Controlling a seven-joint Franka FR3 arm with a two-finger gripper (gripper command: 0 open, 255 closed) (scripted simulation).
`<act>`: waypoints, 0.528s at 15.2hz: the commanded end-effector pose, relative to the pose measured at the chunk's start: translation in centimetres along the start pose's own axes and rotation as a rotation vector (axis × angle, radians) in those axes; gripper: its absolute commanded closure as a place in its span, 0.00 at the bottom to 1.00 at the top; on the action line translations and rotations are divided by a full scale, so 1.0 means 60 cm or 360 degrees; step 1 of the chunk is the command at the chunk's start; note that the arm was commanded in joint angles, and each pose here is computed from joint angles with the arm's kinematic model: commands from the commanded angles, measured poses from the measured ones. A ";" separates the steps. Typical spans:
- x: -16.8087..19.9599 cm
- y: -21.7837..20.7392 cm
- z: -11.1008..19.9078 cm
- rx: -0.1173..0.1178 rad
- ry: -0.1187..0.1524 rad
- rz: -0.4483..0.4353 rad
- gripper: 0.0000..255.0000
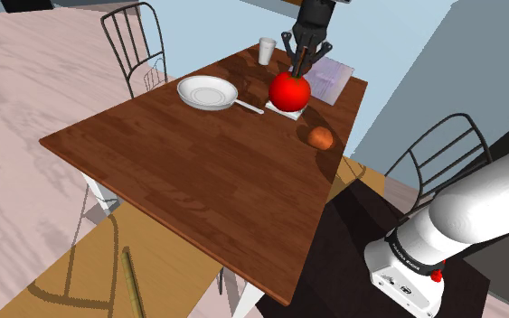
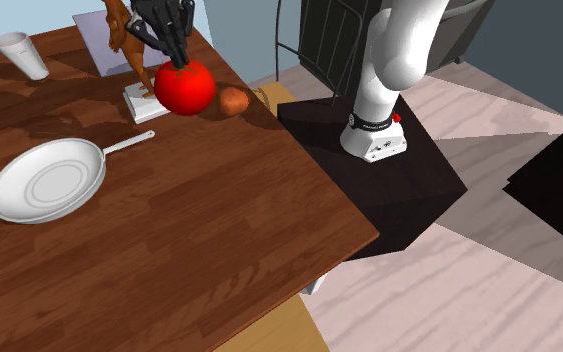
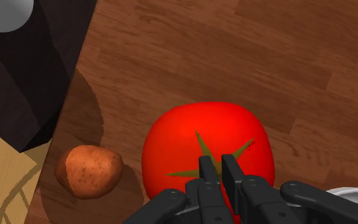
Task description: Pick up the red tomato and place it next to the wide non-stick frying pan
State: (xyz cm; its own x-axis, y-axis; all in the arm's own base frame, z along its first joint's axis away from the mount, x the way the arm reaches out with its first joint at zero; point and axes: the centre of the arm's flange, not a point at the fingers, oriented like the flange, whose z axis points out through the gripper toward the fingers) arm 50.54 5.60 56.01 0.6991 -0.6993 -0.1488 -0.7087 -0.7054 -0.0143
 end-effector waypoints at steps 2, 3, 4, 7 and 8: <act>0.007 0.000 0.024 0.0001 0.0001 -0.0001 1.00; 0.008 0.000 0.033 0.0001 0.0001 -0.0001 1.00; 0.010 0.000 0.042 0.0001 0.0001 -0.0001 1.00; 0.014 0.001 0.068 0.0001 0.0001 -0.0001 1.00; 0.015 0.001 0.077 0.0001 0.0001 -0.0001 1.00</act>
State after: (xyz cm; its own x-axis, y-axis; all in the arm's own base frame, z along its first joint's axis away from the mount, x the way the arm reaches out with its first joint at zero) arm 50.78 5.52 51.90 0.6998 -0.6987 -0.1487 -0.7081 -0.7060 -0.0144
